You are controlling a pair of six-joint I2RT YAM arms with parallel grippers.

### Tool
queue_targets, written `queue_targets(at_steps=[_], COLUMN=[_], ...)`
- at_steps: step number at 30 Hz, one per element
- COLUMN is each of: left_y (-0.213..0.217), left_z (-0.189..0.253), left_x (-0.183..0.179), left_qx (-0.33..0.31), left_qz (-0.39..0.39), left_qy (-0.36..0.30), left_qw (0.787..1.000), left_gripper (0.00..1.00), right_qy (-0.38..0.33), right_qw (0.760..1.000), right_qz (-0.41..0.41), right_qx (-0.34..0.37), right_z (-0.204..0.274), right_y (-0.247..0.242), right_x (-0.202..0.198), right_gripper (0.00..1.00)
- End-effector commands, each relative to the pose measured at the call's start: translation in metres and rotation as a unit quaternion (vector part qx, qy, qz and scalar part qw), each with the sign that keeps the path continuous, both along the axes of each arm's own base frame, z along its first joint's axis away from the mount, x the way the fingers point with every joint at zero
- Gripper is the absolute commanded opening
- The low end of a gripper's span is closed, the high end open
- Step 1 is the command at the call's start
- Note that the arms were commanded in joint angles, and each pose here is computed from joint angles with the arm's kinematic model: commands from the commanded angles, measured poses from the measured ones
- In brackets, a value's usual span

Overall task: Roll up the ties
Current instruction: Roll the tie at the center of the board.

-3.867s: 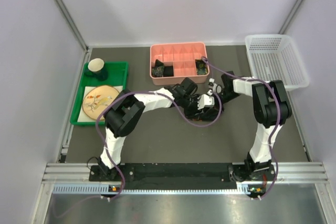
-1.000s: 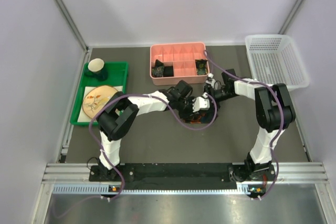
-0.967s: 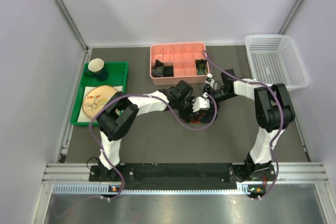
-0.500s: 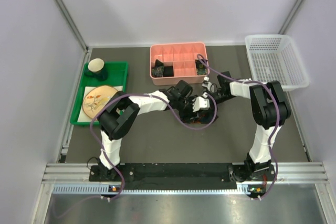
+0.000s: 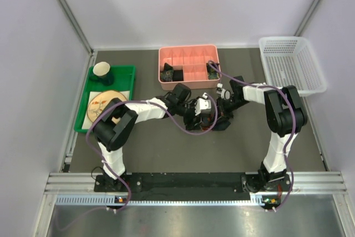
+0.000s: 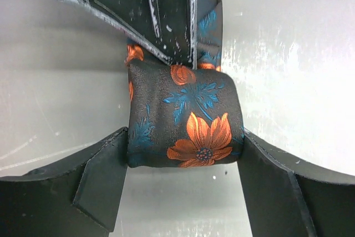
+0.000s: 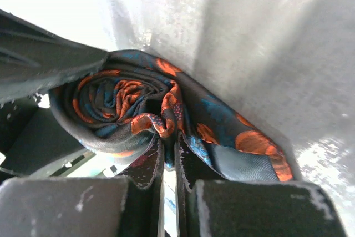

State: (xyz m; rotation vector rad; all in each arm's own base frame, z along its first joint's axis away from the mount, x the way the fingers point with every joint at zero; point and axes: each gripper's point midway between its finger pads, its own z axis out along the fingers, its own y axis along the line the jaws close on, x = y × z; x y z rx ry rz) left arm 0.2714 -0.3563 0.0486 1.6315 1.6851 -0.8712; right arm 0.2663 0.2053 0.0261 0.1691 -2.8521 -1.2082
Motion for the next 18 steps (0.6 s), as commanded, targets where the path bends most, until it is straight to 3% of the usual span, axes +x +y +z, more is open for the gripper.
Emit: queue_targets(at_steps=[1,11,14,18], left_y=[-0.019,-0.044,-0.053,-0.056], left_z=[0.021,0.02,0.015,0.007], left_x=[0.004,0.009,0.009,0.008], left_qx=[-0.057,-0.091,-0.092,-0.088], left_qz=[-0.018,-0.036,-0.037,-0.036], left_qy=[-0.022,-0.018,-0.014,0.001], left_qw=[0.998,0.995,0.995,0.995], left_gripper=[0.79,0.74,0.7,0.54], right_qy=[-0.057,-0.049,-0.046,-0.045], right_qw=[0.989,0.983,0.982,0.981], right_qz=[-0.005,0.002,0.007,0.013], right_qx=[-0.133,-0.176,-0.183,-0.188], right_z=[-0.038,-0.05,-0.054,-0.057], right_y=[-0.031,-0.039,-0.04,-0.041], right_x=[0.022,0.022,0.02,0.019], right_gripper=[0.0,0.0,0.0,0.0])
